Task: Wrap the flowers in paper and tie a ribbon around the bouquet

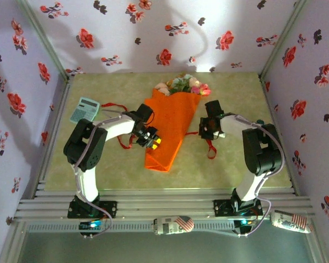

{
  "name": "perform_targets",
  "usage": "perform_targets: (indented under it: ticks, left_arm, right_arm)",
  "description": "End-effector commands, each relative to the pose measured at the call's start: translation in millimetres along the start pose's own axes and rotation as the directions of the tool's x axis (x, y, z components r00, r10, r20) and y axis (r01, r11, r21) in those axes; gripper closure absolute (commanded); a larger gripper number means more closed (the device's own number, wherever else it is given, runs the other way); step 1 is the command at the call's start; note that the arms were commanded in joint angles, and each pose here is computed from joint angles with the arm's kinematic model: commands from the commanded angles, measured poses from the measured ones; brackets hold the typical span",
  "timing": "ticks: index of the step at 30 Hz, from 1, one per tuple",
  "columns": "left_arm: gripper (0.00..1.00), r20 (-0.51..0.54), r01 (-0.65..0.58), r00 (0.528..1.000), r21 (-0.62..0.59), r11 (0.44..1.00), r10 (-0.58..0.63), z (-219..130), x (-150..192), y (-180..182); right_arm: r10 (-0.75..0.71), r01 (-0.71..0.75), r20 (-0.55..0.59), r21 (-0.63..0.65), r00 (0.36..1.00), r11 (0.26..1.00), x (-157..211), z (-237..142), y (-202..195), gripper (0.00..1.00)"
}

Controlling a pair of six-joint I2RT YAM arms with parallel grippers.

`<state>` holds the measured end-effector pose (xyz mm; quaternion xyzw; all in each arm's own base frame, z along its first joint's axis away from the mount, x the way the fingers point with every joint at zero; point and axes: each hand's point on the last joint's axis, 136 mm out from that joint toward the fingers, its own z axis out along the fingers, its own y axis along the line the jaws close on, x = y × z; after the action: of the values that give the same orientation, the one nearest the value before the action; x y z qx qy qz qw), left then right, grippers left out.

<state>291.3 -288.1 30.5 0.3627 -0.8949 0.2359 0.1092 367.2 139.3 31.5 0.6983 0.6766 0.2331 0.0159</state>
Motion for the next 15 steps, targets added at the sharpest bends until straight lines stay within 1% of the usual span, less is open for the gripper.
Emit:
perform_targets:
  ticks: [1,3,7,10,11,13,15]
  left_arm:
    - [0.79,-0.028,-0.017,0.999,0.011,1.0,0.017,8,8,-12]
    - [0.79,-0.044,-0.027,0.999,0.023,0.999,0.028,12,13,-19]
    - [0.8,-0.075,-0.045,0.996,0.037,0.998,0.048,20,24,-30]
    - [0.8,-0.077,-0.053,0.995,0.041,0.998,0.056,21,27,-34]
    - [0.8,-0.074,-0.055,0.996,0.042,0.998,0.058,20,27,-34]
    - [0.8,-0.059,-0.061,0.996,0.043,0.997,0.063,16,25,-35]
    - [0.8,-0.04,-0.082,0.996,0.055,0.995,0.085,9,24,-39]
  right_arm:
    - [-0.013,0.014,0.042,-0.033,0.999,0.999,-16,3,18,1.0]
    - [-0.01,0.01,0.025,-0.031,1.0,0.999,-16,5,22,1.0]
    - [-0.004,0.005,0.035,-0.044,0.999,0.999,-25,4,26,1.0]
    - [-0.027,0.027,0.0,-0.057,1.0,0.998,-25,5,33,1.0]
    - [-0.052,0.052,-0.001,-0.056,0.999,0.997,-24,3,36,0.95]
    - [-0.133,0.134,0.015,-0.045,0.991,0.99,-21,-10,40,0.72]
    - [-0.229,0.231,0.049,-0.037,0.972,0.972,-16,-29,40,0.59]
